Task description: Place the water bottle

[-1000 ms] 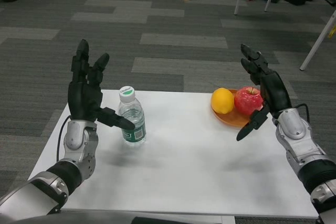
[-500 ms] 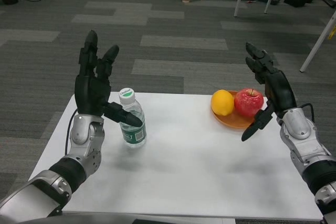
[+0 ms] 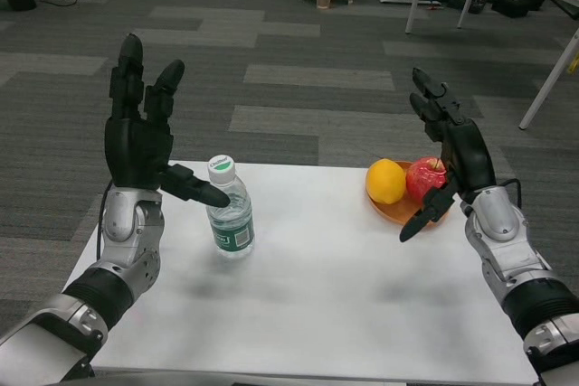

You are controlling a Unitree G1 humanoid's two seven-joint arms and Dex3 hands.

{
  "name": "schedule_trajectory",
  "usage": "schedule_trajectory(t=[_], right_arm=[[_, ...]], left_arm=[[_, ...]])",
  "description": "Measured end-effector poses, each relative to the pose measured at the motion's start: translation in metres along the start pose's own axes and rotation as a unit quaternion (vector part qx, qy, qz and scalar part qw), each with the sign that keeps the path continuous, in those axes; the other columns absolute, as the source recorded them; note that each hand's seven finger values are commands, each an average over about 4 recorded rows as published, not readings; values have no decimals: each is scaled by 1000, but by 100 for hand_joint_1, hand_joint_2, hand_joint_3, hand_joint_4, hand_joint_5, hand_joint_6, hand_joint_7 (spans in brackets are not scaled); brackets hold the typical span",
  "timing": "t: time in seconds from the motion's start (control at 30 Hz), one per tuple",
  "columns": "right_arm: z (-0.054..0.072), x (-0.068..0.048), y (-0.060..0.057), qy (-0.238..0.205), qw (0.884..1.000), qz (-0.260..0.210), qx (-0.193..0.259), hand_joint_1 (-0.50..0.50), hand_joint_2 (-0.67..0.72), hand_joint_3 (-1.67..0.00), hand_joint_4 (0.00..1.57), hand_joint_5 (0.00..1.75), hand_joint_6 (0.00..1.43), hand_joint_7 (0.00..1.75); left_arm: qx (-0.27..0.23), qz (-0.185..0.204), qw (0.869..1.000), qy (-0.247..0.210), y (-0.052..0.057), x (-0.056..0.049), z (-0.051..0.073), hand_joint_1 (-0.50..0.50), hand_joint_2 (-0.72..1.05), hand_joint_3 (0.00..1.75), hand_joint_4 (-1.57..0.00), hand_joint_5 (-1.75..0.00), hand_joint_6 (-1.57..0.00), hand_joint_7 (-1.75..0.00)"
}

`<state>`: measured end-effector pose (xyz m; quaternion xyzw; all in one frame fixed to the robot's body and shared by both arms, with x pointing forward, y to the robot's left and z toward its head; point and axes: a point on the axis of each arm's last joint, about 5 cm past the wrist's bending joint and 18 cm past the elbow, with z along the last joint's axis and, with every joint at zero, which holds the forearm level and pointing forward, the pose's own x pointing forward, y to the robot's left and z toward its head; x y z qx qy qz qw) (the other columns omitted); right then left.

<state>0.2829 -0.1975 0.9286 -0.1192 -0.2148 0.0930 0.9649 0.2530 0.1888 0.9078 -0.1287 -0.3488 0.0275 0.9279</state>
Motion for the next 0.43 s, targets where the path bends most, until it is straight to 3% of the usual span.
schedule_trajectory(t=[0.1, 0.43], right_arm=[[2, 1, 1, -6, 1000, 2, 2, -50, 53, -10, 0, 0, 0, 7], [7, 3, 2, -22, 1000, 2, 6, -50, 53, -11, 0, 0, 0, 7]], left_arm=[[1, 2, 1000, 2, 1, -1, 0, -50, -37, 9, 0, -51, 0, -7], [-1, 3, 1000, 7, 1, -3, 0, -50, -37, 6, 0, -51, 0, -7]])
